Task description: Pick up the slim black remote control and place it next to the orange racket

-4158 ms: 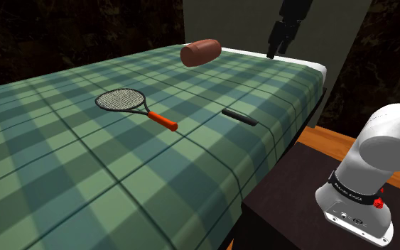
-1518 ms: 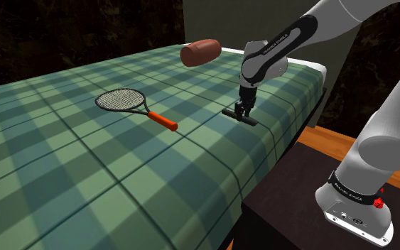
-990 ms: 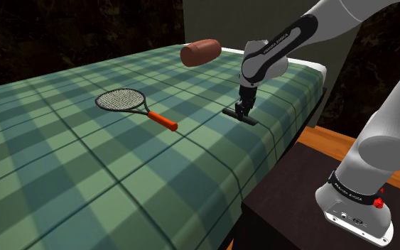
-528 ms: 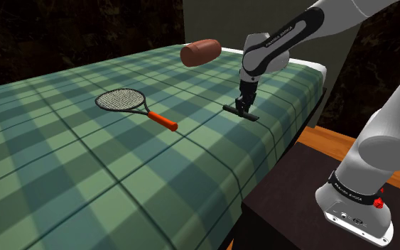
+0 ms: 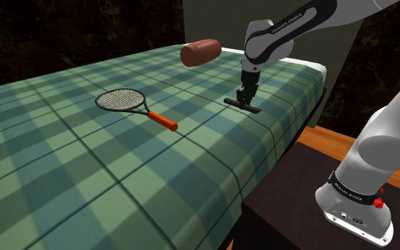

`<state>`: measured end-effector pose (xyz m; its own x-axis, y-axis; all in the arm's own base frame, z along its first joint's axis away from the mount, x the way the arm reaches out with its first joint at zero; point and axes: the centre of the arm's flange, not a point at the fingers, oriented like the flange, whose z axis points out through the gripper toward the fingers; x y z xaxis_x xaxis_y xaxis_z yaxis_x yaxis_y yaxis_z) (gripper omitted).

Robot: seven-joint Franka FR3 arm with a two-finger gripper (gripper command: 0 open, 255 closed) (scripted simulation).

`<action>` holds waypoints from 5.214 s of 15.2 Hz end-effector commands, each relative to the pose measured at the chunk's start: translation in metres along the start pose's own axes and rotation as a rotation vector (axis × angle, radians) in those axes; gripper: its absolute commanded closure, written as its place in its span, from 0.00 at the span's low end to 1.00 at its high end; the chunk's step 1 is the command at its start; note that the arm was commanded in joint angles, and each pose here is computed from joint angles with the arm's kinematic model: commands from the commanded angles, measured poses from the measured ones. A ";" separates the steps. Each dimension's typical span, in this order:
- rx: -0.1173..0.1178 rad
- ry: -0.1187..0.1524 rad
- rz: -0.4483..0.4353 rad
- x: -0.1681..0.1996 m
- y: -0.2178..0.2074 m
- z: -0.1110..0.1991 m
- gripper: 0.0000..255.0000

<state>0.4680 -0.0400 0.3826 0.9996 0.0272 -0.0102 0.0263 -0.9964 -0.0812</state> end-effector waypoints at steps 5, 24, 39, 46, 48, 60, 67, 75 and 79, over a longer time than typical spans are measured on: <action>0.000 0.000 0.000 0.000 -0.003 -0.032 1.00; 0.000 0.000 0.000 0.056 -0.194 -0.035 1.00; 0.000 0.000 0.000 0.112 -0.383 -0.021 1.00; 0.000 0.000 0.000 0.133 -0.456 -0.010 1.00; 0.000 0.000 0.000 0.133 -0.455 0.001 1.00; 0.000 0.000 0.000 0.134 -0.450 0.064 1.00; 0.000 0.000 0.000 0.134 -0.447 0.090 1.00; 0.000 0.000 0.000 0.134 -0.447 0.090 0.00; 0.000 0.000 0.000 0.134 -0.447 0.077 0.00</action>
<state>0.5898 0.4164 0.3342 0.9996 0.0272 -0.0107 0.0262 -0.9964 -0.0812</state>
